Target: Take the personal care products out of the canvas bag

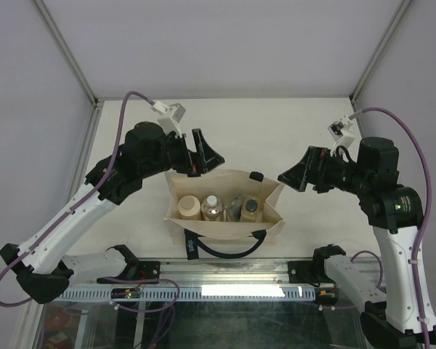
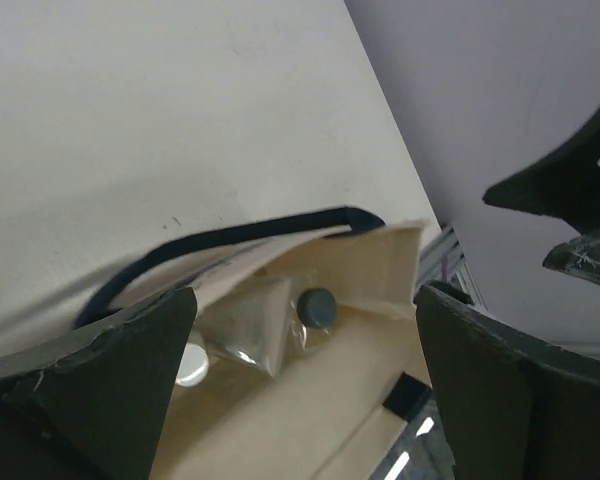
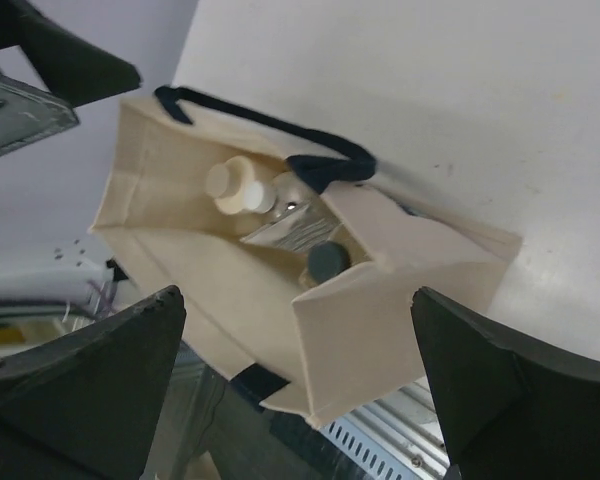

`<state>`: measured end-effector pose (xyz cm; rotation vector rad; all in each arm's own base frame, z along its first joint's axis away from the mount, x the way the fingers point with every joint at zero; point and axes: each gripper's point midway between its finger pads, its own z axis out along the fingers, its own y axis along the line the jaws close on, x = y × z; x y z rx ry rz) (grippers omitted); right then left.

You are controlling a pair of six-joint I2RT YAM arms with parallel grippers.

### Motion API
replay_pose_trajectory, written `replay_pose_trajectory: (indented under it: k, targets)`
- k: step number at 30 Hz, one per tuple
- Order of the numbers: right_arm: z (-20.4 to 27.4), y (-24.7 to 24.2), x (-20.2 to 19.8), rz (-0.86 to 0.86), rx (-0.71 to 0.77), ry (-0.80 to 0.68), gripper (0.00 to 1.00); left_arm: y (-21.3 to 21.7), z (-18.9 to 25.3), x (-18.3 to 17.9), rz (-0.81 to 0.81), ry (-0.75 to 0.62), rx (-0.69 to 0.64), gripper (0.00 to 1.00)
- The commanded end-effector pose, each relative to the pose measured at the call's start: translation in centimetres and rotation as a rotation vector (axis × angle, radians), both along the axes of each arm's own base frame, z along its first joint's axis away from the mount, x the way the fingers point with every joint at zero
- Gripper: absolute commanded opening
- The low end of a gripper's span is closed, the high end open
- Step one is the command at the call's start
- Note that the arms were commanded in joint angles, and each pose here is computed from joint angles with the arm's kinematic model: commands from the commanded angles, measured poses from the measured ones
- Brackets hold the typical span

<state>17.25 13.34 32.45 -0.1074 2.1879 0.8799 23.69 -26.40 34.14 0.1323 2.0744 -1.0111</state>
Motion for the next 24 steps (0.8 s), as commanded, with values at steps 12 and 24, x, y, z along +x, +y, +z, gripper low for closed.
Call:
replay_pose_trajectory:
  k: [12,24]
  targets:
    - [-4.8,2.6,-4.9,0.217,-0.001,0.26,0.95,-6.2,-7.7,-9.1,-0.164,0.033,0.347,0.9]
    - [-8.1,2.8,-3.5,0.087,-0.309,0.3,0.89,-6.2,-10.5,-6.6,-0.061,0.026,0.527,0.82]
